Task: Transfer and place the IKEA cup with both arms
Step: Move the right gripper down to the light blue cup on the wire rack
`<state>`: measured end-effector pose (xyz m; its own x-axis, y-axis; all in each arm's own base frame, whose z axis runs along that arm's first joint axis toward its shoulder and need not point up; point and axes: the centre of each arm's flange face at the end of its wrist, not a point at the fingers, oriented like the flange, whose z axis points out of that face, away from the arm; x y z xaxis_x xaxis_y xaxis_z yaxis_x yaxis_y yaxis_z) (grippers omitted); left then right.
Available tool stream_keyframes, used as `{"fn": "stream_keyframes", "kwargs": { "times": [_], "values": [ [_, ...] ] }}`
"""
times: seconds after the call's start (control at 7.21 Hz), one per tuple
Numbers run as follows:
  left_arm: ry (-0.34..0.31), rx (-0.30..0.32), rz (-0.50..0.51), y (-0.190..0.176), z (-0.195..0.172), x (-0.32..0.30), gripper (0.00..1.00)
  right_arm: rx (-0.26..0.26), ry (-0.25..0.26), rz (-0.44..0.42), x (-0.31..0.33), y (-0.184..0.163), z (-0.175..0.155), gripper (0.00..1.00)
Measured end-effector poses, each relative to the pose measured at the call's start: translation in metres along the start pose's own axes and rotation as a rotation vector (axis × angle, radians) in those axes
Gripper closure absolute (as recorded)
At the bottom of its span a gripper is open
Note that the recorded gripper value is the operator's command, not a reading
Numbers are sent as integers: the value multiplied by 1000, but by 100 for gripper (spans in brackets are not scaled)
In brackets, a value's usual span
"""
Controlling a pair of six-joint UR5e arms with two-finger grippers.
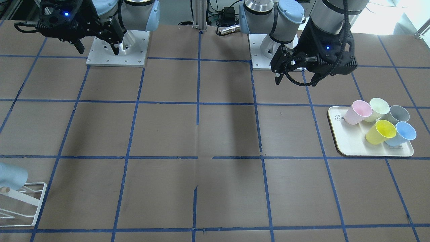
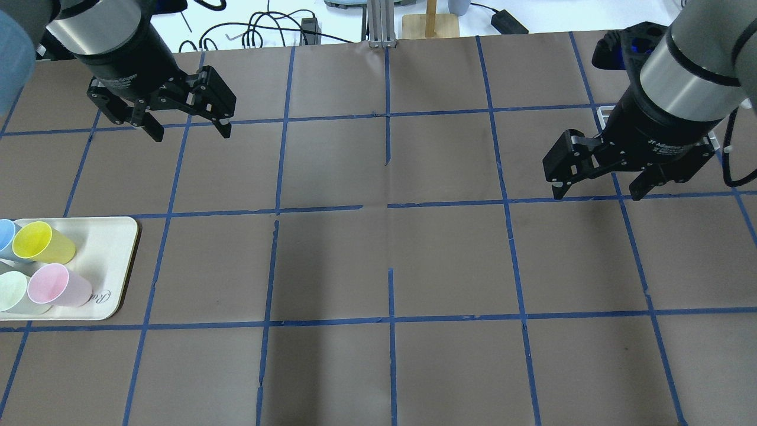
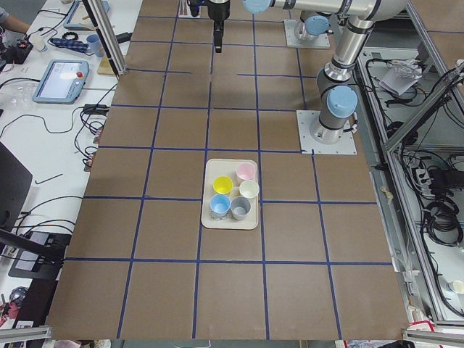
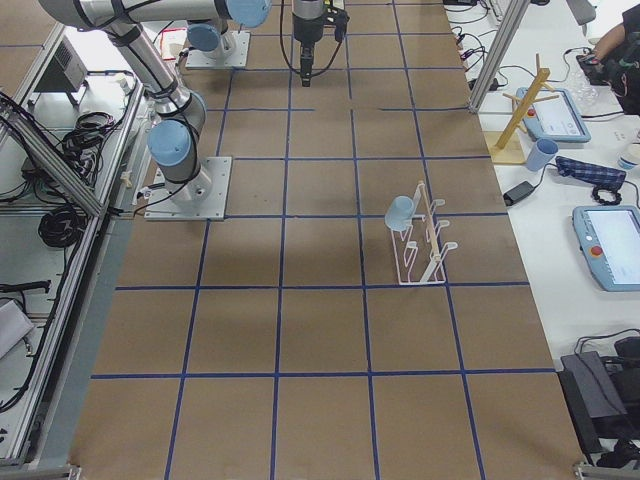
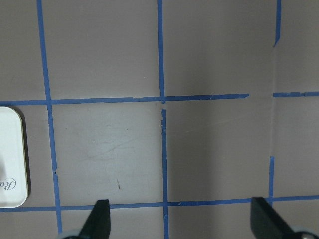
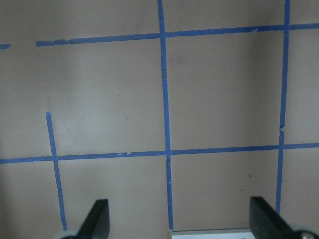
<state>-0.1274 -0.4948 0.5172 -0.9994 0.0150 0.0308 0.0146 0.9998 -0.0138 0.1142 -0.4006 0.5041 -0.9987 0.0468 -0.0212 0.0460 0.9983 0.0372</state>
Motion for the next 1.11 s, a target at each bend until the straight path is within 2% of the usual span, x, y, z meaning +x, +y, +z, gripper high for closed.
{"fn": "stream_keyframes", "kwargs": {
  "times": [0.69, 1.11],
  "values": [
    [2, 2, 1, 1, -1, 0, 0, 10, 0, 11, 2, -2, 0, 0],
    [4, 0, 2, 0, 0, 0, 0, 53, 2, 58, 29, -29, 2, 0]
  ]
}}
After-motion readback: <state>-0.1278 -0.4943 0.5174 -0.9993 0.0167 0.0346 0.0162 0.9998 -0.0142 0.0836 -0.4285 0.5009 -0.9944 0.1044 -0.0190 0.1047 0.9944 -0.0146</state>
